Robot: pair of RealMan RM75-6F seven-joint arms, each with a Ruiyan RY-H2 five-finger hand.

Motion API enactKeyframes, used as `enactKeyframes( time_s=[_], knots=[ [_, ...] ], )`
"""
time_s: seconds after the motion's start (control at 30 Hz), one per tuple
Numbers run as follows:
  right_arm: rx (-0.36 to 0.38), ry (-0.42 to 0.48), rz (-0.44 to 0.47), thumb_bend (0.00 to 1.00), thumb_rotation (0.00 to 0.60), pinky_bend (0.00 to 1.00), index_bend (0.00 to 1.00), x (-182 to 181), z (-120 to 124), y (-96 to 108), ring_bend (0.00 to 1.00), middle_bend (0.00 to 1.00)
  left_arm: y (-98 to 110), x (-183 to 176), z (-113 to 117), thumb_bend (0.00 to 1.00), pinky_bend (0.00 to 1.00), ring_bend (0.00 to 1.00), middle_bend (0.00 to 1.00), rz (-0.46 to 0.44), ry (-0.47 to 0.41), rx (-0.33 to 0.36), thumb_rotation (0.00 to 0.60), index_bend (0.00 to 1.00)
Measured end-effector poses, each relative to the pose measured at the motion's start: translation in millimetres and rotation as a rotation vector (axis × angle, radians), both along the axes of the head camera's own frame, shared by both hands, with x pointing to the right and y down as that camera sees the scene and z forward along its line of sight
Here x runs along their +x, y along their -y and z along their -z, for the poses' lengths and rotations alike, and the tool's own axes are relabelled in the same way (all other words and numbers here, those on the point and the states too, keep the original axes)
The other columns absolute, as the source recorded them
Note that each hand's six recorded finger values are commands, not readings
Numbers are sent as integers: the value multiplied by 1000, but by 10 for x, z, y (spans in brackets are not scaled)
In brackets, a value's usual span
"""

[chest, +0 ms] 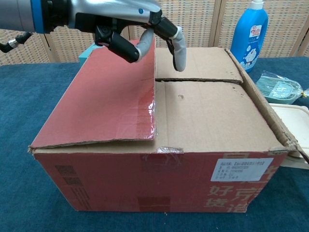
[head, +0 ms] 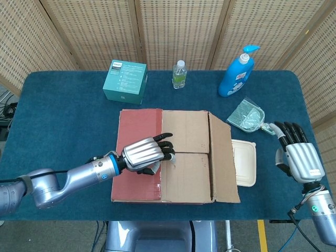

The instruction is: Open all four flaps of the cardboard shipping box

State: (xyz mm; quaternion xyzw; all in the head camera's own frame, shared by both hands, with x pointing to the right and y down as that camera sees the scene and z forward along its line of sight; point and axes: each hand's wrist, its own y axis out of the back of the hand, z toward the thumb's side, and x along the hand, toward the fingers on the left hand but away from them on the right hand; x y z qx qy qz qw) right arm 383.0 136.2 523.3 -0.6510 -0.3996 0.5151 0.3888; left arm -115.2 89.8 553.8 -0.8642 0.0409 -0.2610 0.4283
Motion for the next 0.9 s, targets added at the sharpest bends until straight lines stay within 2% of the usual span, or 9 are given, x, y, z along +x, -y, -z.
enactKeyframes(
  time_s=[0.37,0.57,0.9],
  knots=[
    [-3,7,-16,827,600,30,49,60,-8,-2,0,98,-12,0,-172,1000,24,203,321,-20,70,24,402,366],
    [-4,9,-22,827,600,30,49,78,-10,-17,0,98,-29,-29,-246,1000,24,224,360,-28,104,34,403,398],
    [-5,12,-23,827,600,30,49,64,-38,0,0,98,57,-125,-233,1000,24,253,409,7,114,69,402,407]
  ],
)
